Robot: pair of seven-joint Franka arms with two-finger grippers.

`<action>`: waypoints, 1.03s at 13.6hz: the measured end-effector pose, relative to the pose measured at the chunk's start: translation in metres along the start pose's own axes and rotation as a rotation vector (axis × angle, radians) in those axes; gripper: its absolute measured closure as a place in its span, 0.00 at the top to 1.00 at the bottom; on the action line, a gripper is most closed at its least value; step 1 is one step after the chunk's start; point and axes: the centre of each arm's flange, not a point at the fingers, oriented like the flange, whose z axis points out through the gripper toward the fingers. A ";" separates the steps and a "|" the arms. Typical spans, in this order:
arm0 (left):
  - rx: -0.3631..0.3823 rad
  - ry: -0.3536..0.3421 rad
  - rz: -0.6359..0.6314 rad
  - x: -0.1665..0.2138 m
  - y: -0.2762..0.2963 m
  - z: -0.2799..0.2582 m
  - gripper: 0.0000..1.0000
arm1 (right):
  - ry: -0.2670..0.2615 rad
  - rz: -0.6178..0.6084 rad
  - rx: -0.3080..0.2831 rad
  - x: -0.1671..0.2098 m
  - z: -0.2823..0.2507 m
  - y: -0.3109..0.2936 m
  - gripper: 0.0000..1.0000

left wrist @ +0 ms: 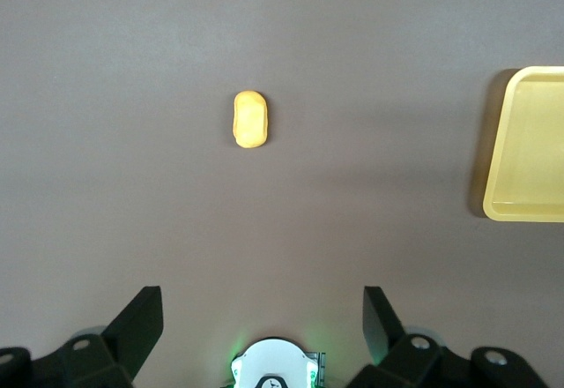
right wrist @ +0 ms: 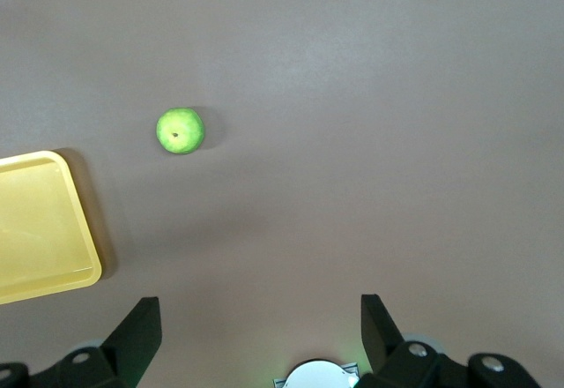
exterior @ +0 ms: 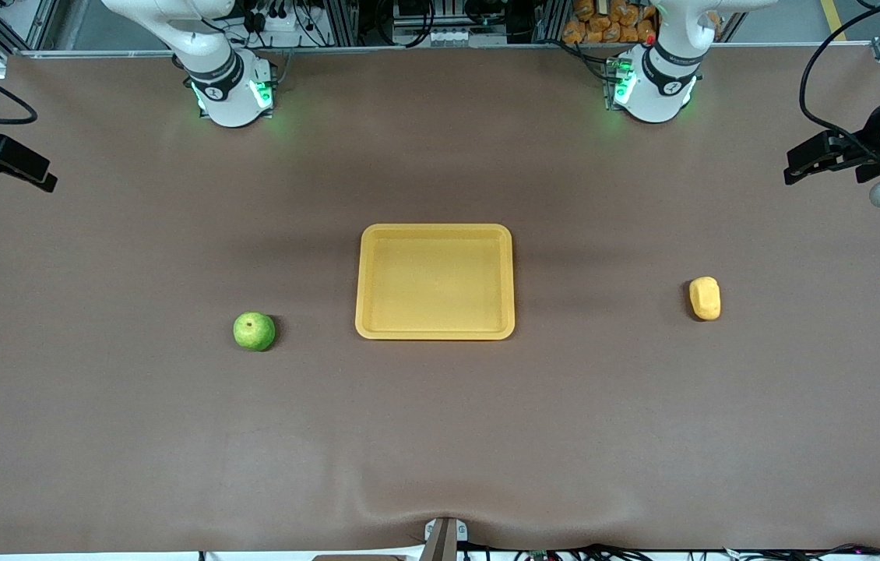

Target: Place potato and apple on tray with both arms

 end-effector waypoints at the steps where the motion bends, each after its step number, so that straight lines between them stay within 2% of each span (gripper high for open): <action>1: 0.000 0.000 0.000 0.000 0.000 0.000 1.00 | 0.000 0.003 0.000 0.000 0.000 0.002 1.00; 11: -0.004 0.005 -0.032 0.010 -0.017 0.000 1.00 | -0.001 -0.005 0.001 0.001 0.001 0.005 1.00; 14: -0.003 -0.008 -0.031 0.015 -0.016 0.007 1.00 | -0.016 -0.008 -0.002 0.005 0.008 0.004 1.00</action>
